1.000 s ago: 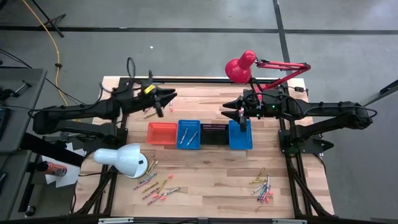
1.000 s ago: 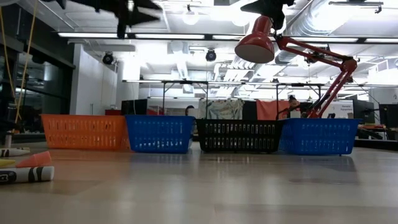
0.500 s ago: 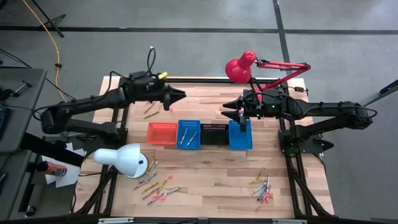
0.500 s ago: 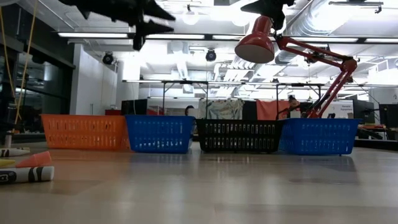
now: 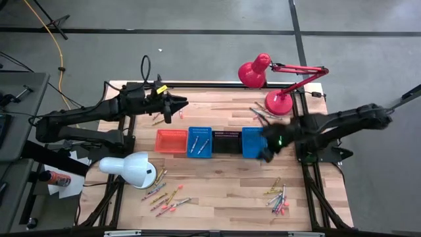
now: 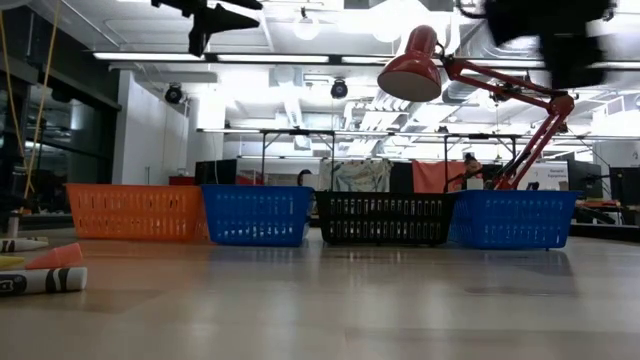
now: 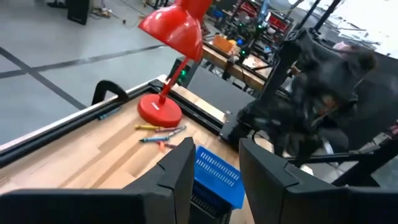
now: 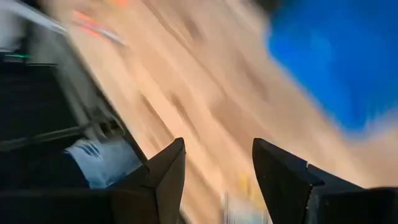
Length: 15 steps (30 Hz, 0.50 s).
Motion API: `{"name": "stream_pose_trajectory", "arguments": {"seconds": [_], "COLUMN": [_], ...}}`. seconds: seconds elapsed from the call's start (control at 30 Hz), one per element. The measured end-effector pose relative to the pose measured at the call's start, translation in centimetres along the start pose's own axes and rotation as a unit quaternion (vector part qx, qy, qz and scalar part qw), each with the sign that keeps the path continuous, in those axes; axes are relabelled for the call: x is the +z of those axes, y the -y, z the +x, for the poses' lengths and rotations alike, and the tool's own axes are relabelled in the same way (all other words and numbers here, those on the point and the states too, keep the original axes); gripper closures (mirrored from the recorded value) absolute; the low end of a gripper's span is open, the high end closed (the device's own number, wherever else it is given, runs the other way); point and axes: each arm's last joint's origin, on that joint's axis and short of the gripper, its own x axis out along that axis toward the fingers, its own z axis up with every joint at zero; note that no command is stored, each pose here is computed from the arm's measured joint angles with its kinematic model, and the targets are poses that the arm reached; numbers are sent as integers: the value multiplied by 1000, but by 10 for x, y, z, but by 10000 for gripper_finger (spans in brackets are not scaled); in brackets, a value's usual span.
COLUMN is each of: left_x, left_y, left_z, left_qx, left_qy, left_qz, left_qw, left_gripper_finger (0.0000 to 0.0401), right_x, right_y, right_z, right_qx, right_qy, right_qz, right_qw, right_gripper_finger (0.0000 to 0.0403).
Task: Sort crayons
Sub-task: Put the white crayon into the left blue bin
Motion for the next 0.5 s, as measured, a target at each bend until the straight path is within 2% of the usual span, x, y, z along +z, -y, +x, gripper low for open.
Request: {"name": "stream_pose_trajectory", "arguments": {"seconds": [0.1,0.27,0.5], "left_x": [0,0,0], "left_y": [0,0,1], "left_z": [0,0,0], "left_qx": [-1,-2,-12], "left_qy": [1,0,-5], "left_qz": [-3,-3,-3], "left_qw": [1000,1000,1000], "left_gripper_finger": [288,288,288], "right_x": [-35,-82,-113], "right_y": [-1,-8,-5], "right_z": [12,37,71], "right_qx": [-80,-169,-266], "right_qy": [-59,-93,-78], "right_qz": [87,185,244], "right_qw": [991,964,929], "right_gripper_finger": [222,222,222]}}
